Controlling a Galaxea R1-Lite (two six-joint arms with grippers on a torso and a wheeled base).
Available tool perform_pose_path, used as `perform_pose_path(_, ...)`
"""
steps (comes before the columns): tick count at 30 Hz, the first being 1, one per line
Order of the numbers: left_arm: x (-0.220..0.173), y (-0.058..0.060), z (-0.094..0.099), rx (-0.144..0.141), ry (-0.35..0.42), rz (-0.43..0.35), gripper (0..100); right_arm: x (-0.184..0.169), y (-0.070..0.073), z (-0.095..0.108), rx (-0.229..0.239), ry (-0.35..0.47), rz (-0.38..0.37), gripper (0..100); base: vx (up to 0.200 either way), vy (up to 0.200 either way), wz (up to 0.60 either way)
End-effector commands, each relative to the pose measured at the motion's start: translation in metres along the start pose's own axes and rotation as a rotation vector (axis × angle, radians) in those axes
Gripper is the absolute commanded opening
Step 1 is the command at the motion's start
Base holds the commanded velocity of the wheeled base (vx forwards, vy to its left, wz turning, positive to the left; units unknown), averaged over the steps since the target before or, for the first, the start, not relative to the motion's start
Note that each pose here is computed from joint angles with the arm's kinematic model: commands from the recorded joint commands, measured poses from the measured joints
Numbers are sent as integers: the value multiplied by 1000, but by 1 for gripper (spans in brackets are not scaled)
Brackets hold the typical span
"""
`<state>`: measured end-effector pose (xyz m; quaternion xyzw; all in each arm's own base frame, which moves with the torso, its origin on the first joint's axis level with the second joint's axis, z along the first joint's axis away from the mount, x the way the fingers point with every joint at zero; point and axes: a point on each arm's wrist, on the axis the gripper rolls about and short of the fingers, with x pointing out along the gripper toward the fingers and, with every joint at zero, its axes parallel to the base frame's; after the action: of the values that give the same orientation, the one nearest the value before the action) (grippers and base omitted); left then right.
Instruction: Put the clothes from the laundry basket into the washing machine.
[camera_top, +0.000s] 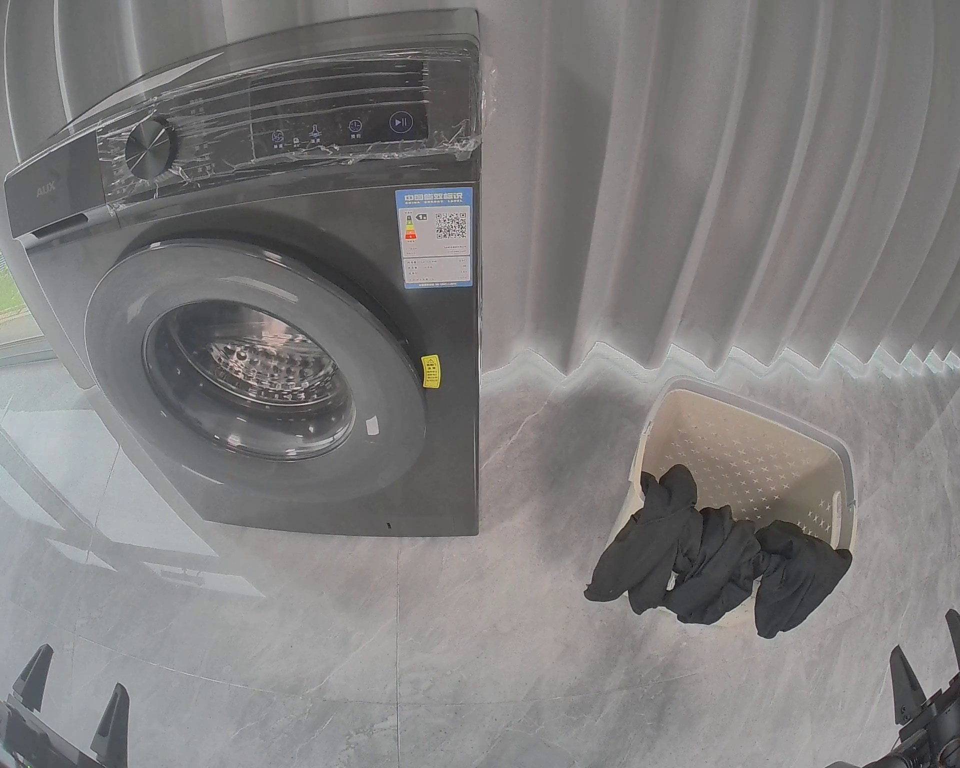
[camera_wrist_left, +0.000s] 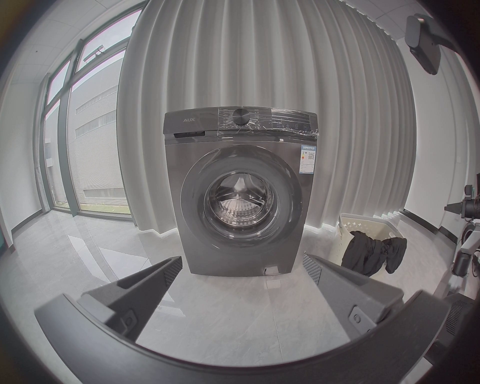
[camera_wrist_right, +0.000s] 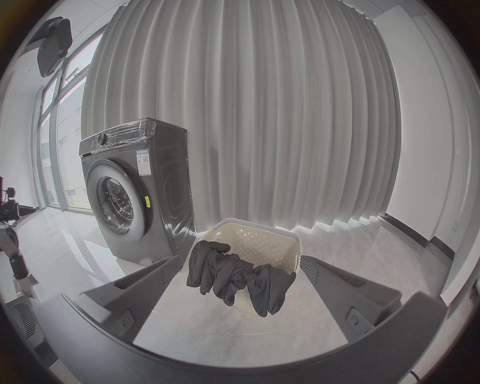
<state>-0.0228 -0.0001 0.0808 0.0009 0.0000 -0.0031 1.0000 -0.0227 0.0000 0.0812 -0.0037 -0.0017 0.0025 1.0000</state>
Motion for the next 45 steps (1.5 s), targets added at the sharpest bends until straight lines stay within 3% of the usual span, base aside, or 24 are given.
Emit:
perform_pose_path(1, 0, 0, -5, 0, 0, 0, 100, 0, 0, -5, 0, -1, 1, 100, 0, 0, 0)
perform_pose_path(11, 0, 0, -5, 0, 2, 0, 100, 0, 0, -5, -2, -1, 1, 100, 0, 0, 0)
perform_pose_path(17, 0, 0, -5, 0, 0, 0, 100, 0, 0, -5, 0, -1, 1, 100, 0, 0, 600)
perform_pose_path(45, 0, 0, -5, 0, 2, 0, 100, 0, 0, -5, 4, -1, 1, 100, 0, 0, -21)
